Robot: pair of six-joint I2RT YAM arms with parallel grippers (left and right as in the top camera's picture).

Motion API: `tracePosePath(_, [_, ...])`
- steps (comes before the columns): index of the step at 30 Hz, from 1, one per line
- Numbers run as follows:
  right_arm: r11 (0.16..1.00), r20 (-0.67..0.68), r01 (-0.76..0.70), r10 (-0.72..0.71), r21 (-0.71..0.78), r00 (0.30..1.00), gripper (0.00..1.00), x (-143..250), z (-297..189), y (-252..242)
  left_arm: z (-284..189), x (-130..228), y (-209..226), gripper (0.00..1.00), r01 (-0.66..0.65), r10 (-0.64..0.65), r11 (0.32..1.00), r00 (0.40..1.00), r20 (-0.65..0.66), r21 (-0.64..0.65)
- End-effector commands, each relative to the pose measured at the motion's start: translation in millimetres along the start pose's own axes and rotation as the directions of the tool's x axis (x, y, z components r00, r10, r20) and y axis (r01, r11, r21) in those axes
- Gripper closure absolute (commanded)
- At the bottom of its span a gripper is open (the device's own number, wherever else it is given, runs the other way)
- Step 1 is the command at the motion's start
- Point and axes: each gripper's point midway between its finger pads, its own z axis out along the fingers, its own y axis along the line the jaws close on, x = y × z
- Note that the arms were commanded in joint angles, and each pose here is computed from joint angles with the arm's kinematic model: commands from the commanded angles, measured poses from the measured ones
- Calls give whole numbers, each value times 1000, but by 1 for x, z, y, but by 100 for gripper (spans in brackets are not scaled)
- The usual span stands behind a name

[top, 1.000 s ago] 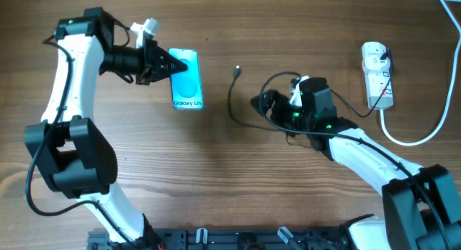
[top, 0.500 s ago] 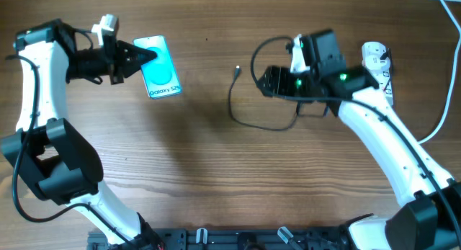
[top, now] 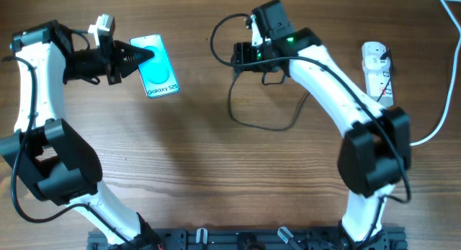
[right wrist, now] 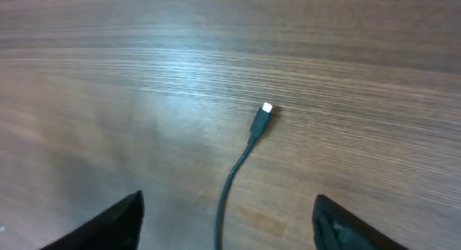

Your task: Plug charger to phone and switch on socket

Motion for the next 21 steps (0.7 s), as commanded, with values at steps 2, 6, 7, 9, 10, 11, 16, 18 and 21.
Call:
tracePosePath(2, [1000, 15, -12, 11, 16, 1000, 1, -7, 27, -8, 4, -2, -9, 96, -26, 26, 999, 1000, 0, 41])
tracePosePath(6, [996, -2, -81, 81, 24, 997, 0, -2, 49, -15, 4, -2, -9, 96, -25, 25, 999, 1000, -1, 41])
tracePosePath(7, [995, -8, -95, 95, 27, 995, 0, 1, 54, -17, 5, -2, -9, 96, -26, 27, 999, 1000, -4, 42])
tracePosePath(9, [992, -19, -118, 119, 33, 993, 0, 5, 62, -20, 6, -1, -9, 96, -27, 28, 999, 1000, -6, 41])
tracePosePath(10, [990, -25, -136, 137, 38, 990, 2, 7, 67, -22, 6, -1, -9, 96, -27, 28, 999, 1000, -6, 41])
tracePosePath(11, [989, -29, -140, 141, 39, 990, 8, 9, 70, -23, 6, -1, -9, 96, -27, 28, 999, 1000, -6, 41])
tracePosePath(16, [989, -31, -147, 148, 35, 988, 37, 13, 89, -22, 8, -1, -10, 96, -33, 34, 999, 999, -10, 42])
tracePosePath(18, [990, -23, -136, 136, 25, 990, 49, 13, 96, -17, 8, -1, -10, 96, -36, 36, 998, 999, -11, 42])
tracePosePath(21, [992, -9, -120, 120, 44, 993, 56, 15, 107, -16, 8, -1, -10, 96, -35, 36, 998, 999, -11, 42])
